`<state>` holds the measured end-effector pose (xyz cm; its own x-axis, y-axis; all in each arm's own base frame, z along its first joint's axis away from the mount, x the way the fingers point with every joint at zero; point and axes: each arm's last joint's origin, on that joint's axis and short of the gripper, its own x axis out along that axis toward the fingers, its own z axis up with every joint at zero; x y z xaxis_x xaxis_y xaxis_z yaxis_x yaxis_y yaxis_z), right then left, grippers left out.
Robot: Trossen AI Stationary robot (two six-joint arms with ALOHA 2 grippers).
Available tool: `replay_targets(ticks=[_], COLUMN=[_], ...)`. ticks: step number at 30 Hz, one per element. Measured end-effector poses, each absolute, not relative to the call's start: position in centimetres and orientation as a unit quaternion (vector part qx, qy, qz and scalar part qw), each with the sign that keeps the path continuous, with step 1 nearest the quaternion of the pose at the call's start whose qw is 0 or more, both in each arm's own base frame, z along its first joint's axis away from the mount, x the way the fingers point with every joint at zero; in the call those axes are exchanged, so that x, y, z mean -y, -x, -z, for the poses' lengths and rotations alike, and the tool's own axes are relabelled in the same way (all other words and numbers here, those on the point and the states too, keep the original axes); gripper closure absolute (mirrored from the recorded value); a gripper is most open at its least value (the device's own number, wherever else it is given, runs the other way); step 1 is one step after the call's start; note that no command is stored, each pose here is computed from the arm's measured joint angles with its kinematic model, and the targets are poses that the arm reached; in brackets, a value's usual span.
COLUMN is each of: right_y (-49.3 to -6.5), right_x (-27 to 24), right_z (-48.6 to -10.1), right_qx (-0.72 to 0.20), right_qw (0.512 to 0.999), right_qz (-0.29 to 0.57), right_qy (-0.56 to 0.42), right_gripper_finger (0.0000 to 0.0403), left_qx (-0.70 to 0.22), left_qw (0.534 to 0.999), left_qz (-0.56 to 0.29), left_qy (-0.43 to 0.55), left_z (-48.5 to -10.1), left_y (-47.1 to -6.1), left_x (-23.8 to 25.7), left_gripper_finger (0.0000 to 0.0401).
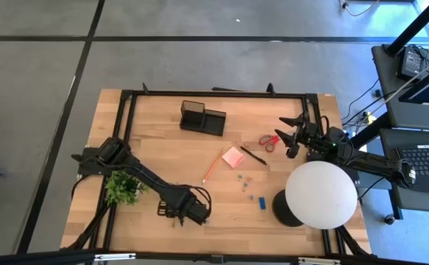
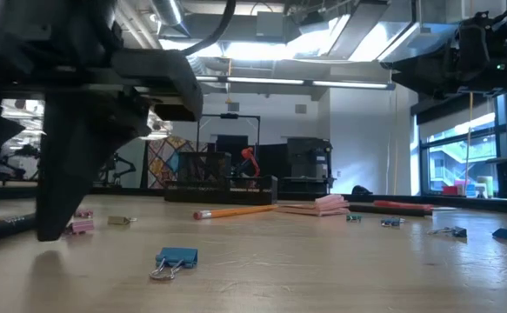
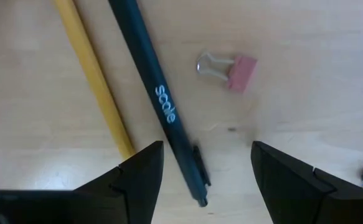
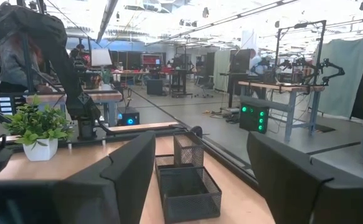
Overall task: Pick and place office supplies into organizer
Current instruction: Put the black pen into the black desk organizer
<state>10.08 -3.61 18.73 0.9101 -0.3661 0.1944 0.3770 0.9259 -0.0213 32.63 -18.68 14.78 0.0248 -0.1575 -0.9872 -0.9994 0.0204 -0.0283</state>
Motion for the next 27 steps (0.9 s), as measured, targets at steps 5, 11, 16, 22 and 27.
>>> replay_targets(ticks=[5,11,16,22,27], right_y=[-10.08,-10.08,-10.08,-10.09,-10.09], right_x=[3.61,3.62,3.62,3.62,3.62], right_z=[-18.73,-18.73,-18.73,-18.70,-18.69], right_qx=[0.094,0.093,0.093,0.092,0.092], right_qw=[0.977,0.977,0.977,0.977,0.977], right_qz=[0.190,0.190,0.190,0.190,0.190], right_qy=[0.029,0.029,0.029,0.029,0.029], right_gripper_finger=[0.0146,0.0146,0.0146,0.0146,0.0146], left_qx=[-0.538,-0.534,-0.533,-0.542,-0.543], left_qw=[0.469,0.456,0.456,0.467,0.468], left_qz=[-0.449,-0.448,-0.447,-0.435,-0.435], left_qy=[0.538,0.553,0.555,0.546,0.546], left_z=[-14.38,-13.91,-13.95,-13.93,-13.89], left_y=[-32.31,-32.09,-32.09,-32.11,-32.11], left_x=[18.76,18.67,18.67,18.68,18.68], left_gripper_finger=[0.0169,0.0167,0.0168,0.0168,0.0167])
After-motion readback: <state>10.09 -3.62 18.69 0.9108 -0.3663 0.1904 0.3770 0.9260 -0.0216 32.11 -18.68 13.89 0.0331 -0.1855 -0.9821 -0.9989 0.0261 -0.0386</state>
